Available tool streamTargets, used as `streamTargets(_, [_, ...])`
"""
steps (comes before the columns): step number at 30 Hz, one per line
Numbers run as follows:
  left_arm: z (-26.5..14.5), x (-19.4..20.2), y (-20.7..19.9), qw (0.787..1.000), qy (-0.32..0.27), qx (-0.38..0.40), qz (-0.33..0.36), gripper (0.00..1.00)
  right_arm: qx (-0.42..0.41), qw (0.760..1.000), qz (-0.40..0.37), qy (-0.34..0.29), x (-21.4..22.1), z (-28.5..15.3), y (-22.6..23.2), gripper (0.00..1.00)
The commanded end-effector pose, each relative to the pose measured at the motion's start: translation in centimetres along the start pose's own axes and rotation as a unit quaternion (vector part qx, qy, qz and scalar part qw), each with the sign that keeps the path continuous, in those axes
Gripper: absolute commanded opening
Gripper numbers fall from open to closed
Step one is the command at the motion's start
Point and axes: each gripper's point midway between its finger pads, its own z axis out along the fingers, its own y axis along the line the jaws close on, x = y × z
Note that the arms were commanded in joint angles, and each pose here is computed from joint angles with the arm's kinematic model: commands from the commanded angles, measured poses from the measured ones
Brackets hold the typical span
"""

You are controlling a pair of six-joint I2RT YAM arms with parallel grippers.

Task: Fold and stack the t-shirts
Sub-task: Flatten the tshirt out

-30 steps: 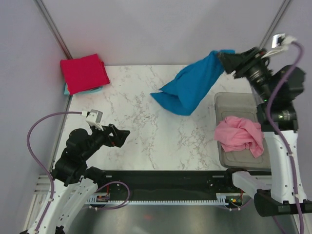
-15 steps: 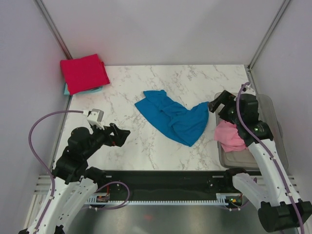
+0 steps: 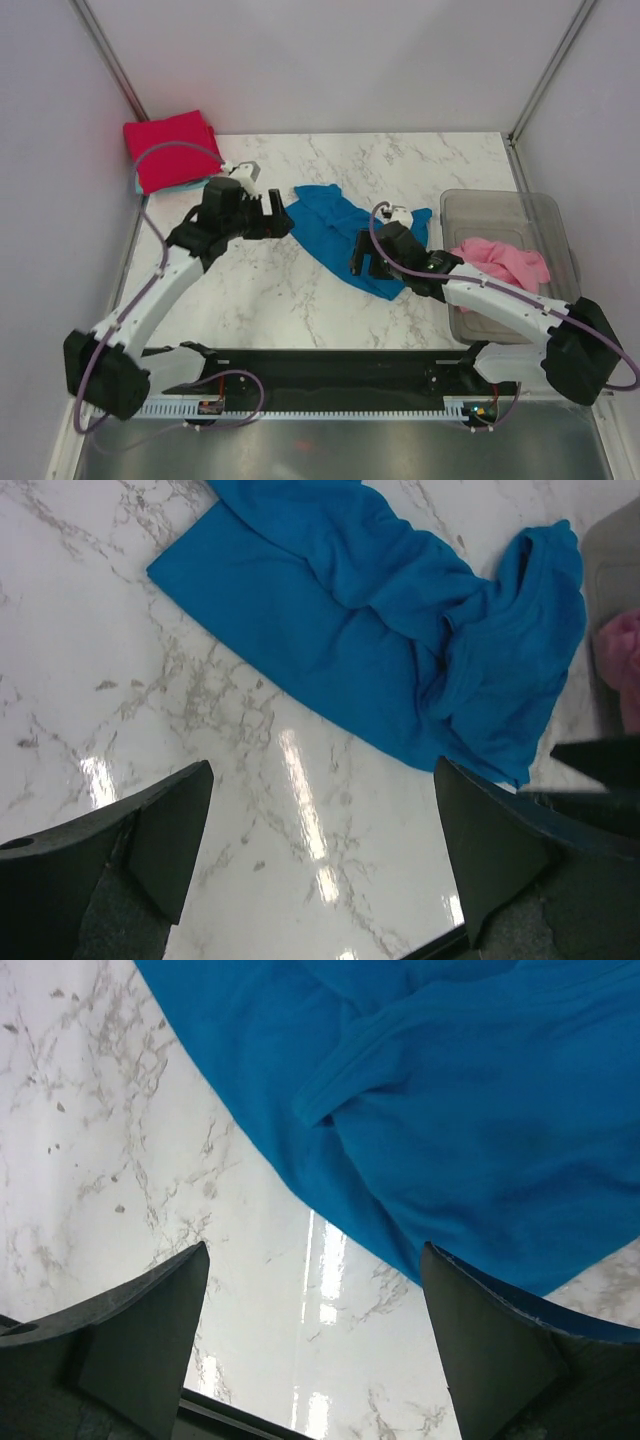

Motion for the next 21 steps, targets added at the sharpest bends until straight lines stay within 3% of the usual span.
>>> streamTargets(1, [5.0,-3.9,0.9,0.999,-0.036,-0.018,0.016,0.99,0.008,0.999,0.003,-0.036,0.9,0.6,1.9,0.95])
streamTargets(2, [8.2,-3.9,2.1,0.999,-0.016,-0.027,-0.003,0.98,0.028,0.999,-0.014,-0.035,2.2,0.1,1.7,0.96])
streamTargets(3, [7.9,-5.6,1.8,0.999,-0.033,-0.016,-0.014,0.96,0.035,0.998,-0.019,-0.038,2.7,-0.3,1.5,0.96])
streamTargets(4, [11.3,-3.8,3.5,0.999,0.013,-0.028,-0.033,0.94,0.040,0.998,-0.021,-0.041,3.1,-0.7,1.3,0.96])
streamTargets(6, [13.5,-5.9,3.9,0.998,0.011,-0.015,-0.053,0.91,0.041,0.998,-0.010,-0.053,3.6,-2.4,0.6,0.97])
streamTargets(7, [16.2,-4.2,5.2,0.997,0.044,-0.022,-0.063,0.91,0.036,0.998,-0.007,-0.057,3.6,-3.0,0.4,0.97])
streamTargets(8, [17.1,-6.2,4.8,0.998,0.030,-0.010,-0.055,0.90,0.028,0.998,-0.002,-0.061,3.6,-3.7,0.4,0.97])
streamTargets(11, [21.1,-6.5,5.4,0.997,0.046,0.000,-0.055,0.89,-0.002,0.997,0.006,-0.072,3.1,-6.3,-0.3,0.97])
streamTargets(17, [26.1,-6.8,6.5,0.995,0.054,0.001,-0.085,0.86,-0.025,0.996,0.001,-0.083,2.5,-9.7,-1.6,0.98])
streamTargets(21, [28.7,-4.3,7.3,0.989,0.082,-0.003,-0.124,0.72,-0.022,0.996,0.006,-0.087,2.3,-10.5,-2.2,0.98])
